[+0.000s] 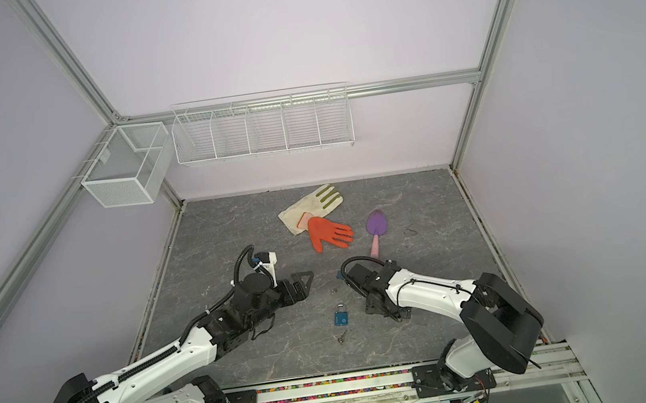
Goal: Unlock with the key
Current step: 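Lower the right gripper onto the silver key beside the gold padlock and close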
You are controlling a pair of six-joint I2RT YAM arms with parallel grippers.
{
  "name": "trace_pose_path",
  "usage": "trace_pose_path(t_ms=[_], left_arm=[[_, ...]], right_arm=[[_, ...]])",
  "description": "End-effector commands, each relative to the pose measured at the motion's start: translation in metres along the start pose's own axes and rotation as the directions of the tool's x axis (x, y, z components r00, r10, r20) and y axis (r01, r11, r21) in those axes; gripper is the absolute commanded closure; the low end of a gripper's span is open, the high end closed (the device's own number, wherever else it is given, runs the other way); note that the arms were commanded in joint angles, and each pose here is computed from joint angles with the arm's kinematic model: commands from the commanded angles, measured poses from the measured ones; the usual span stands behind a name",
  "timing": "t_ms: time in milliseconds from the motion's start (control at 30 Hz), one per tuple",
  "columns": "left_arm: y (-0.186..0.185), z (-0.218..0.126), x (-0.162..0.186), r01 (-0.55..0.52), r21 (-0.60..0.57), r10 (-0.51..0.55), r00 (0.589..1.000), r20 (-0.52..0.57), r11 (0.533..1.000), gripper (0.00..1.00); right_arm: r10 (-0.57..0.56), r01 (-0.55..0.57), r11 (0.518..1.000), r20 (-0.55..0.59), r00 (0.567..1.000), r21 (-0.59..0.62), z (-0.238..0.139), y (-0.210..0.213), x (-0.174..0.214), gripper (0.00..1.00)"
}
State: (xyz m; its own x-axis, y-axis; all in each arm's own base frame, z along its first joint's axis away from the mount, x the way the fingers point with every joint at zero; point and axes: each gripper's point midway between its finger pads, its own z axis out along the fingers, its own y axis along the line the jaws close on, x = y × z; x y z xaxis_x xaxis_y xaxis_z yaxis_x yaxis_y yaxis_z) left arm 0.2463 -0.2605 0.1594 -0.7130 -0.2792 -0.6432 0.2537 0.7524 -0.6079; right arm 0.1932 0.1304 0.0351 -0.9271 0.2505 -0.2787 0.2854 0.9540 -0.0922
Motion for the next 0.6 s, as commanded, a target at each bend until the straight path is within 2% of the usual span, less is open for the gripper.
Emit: trace_pose_path(t_ms=[0, 167, 300, 567], left_arm=[[-0.009, -0.001, -0.015, 0.020, -0.002, -0.020, 0.999, 0.046, 1.000, 0.00], [-0.002, -0.003, -0.019, 0.019, -0.045, -0.016, 0.998, 0.068, 0.999, 0.00], [0.000, -0.007, -0.022, 0.011, -0.063, -0.006, 0.997, 0.077, 0.998, 0.00], [0.001, -0.007, -0.018, 0.007, -0.065, -0.003, 0.998, 0.060, 0.998, 0.00]], right_arm=[[0.007, -0.008, 0.998, -0.017, 1.000, -0.063, -0.010, 0.011, 0.001, 0.20], [0.072, -0.074, 0.991, -0.017, 0.997, -0.107, -0.015, 0.027, -0.006, 0.24], [0.057, -0.063, 0.987, -0.046, 0.997, -0.148, -0.007, 0.044, -0.004, 0.26], [0.052, -0.064, 0.988, -0.089, 0.995, -0.142, 0.009, 0.047, 0.005, 0.44]])
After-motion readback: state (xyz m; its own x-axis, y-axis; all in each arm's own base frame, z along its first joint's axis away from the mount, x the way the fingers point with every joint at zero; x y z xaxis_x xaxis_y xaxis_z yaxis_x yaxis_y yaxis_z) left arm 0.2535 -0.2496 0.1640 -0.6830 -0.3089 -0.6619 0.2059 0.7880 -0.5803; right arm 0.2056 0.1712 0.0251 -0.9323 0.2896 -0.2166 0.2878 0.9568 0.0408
